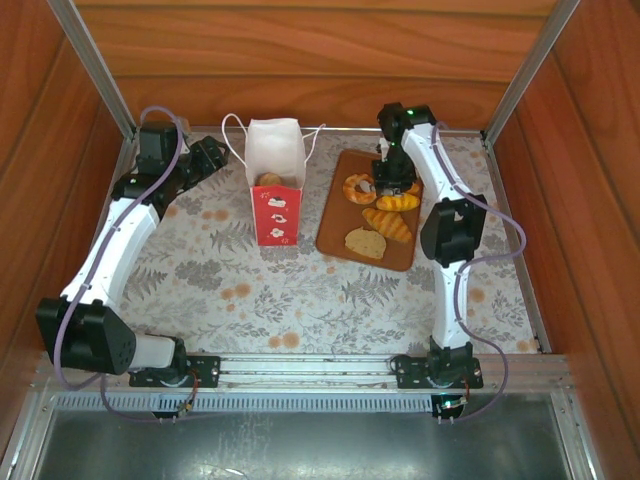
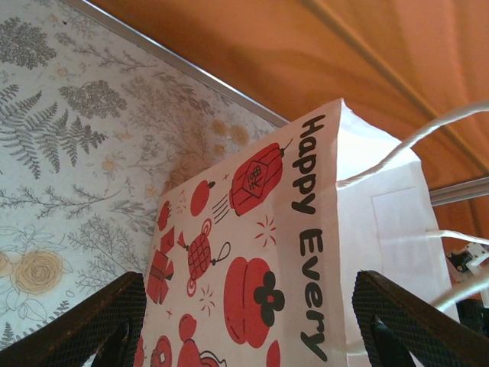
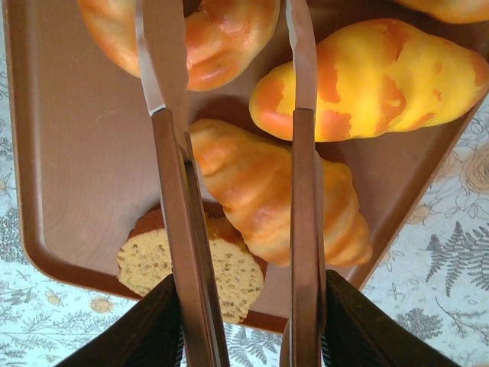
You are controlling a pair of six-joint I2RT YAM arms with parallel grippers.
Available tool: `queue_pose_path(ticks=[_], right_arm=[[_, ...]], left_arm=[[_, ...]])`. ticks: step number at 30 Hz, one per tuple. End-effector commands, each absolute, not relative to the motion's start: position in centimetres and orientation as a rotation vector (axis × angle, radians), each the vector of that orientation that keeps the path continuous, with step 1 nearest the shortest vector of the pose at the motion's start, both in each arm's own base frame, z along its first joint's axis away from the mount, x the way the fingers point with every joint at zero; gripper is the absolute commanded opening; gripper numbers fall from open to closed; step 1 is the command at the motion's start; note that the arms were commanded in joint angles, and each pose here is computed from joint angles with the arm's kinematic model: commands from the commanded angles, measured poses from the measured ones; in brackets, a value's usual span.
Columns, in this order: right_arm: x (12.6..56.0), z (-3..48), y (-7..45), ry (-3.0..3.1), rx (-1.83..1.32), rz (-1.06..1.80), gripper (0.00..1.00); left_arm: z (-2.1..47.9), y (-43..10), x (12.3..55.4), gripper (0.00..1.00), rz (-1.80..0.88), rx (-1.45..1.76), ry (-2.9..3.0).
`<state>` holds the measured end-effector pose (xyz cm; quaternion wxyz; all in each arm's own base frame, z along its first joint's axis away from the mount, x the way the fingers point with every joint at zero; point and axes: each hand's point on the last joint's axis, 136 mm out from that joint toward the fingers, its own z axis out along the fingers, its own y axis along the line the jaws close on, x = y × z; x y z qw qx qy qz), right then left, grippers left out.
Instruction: Place the fake bread into the paper bag
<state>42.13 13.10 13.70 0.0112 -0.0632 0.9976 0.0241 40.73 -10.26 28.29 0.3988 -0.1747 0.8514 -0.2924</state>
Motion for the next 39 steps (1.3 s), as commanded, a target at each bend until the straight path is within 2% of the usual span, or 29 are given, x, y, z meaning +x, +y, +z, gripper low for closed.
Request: queue_pose_path(ticks=[1, 10, 17, 24, 39], right_arm=[[42.4, 13.6, 13.1, 3.121, -0.173, 0.107, 0.47], [42.5, 13.2, 13.2, 3.138, -0.176, 0.112, 0.46], [42.2, 14.5, 13.1, 3.115, -0.183, 0.118, 0.40], [41.4, 17.1, 12.6, 3.073, -0.185, 0.107, 0.35], [36.7, 25.3, 11.4, 2.905, -0.180, 0.108, 0.34]], left_arm=[[29.2, -10.1, 41.2, 0.75, -0.741, -0.424, 2.137], [29.2, -9.8, 41.4, 0.76, -0.739, -0.430, 2.136], [29.6, -9.7, 41.1, 0.75, -0.743, -0.435, 2.126], [31.1, -9.5, 39.9, 0.75, -0.760, -0.433, 2.086], [35.1, -10.6, 36.7, 0.74, -0.836, -0.403, 1.989]])
